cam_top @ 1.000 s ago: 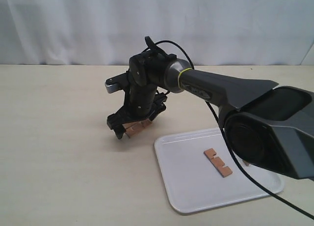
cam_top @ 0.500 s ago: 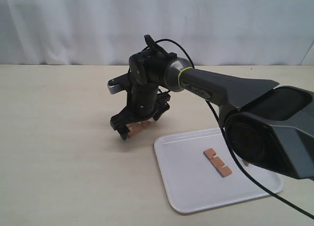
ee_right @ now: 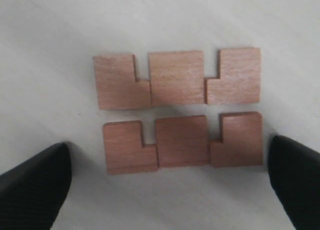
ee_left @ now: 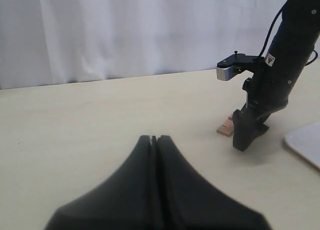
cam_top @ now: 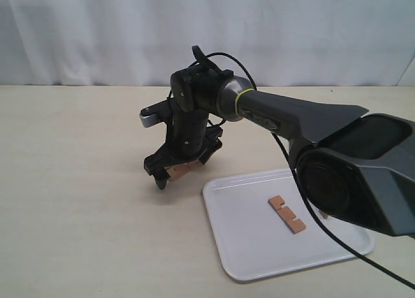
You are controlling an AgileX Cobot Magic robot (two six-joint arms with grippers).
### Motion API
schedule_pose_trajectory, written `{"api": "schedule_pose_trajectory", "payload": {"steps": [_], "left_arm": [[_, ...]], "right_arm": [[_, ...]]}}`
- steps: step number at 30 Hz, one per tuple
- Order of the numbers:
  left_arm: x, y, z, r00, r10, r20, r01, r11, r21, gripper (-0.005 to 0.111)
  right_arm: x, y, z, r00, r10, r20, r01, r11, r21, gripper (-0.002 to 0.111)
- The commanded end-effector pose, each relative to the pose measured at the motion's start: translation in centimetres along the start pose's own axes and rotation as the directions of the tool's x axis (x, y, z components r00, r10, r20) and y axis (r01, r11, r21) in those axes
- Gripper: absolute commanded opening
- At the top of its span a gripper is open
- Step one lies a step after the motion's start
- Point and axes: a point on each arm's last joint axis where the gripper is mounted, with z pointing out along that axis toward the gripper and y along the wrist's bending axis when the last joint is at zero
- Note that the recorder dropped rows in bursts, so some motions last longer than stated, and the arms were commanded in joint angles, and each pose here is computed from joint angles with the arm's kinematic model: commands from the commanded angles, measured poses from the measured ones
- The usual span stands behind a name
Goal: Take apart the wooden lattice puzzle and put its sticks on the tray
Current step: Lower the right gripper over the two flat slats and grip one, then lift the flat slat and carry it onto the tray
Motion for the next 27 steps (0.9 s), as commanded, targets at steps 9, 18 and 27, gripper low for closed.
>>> {"api": "schedule_pose_trajectory", "payload": {"steps": [9, 18, 27], "left_arm": [[0.0, 0.0, 0.0, 1.000, -0.004, 0.009, 0.004, 1.000, 0.002, 0.000], [0.0, 0.0, 0.0, 1.000, -0.004, 0.009, 0.004, 1.000, 0.002, 0.000], [0.0, 0.0, 0.0, 1.000, -0.004, 0.009, 0.004, 1.000, 0.002, 0.000]], "right_arm": [[0.5, 0.2, 0.9, 0.999, -0.011, -0.043, 0.011, 1.000, -0.015, 0.107], [0.5, 0.1, 0.9, 0.999, -0.010, -0.041, 0.009, 1.000, -0.010, 0.056], [0.6, -0.1, -2.5, 0.998, -0.017, -0.060, 0.017, 1.000, 0.010, 0.050]]}}
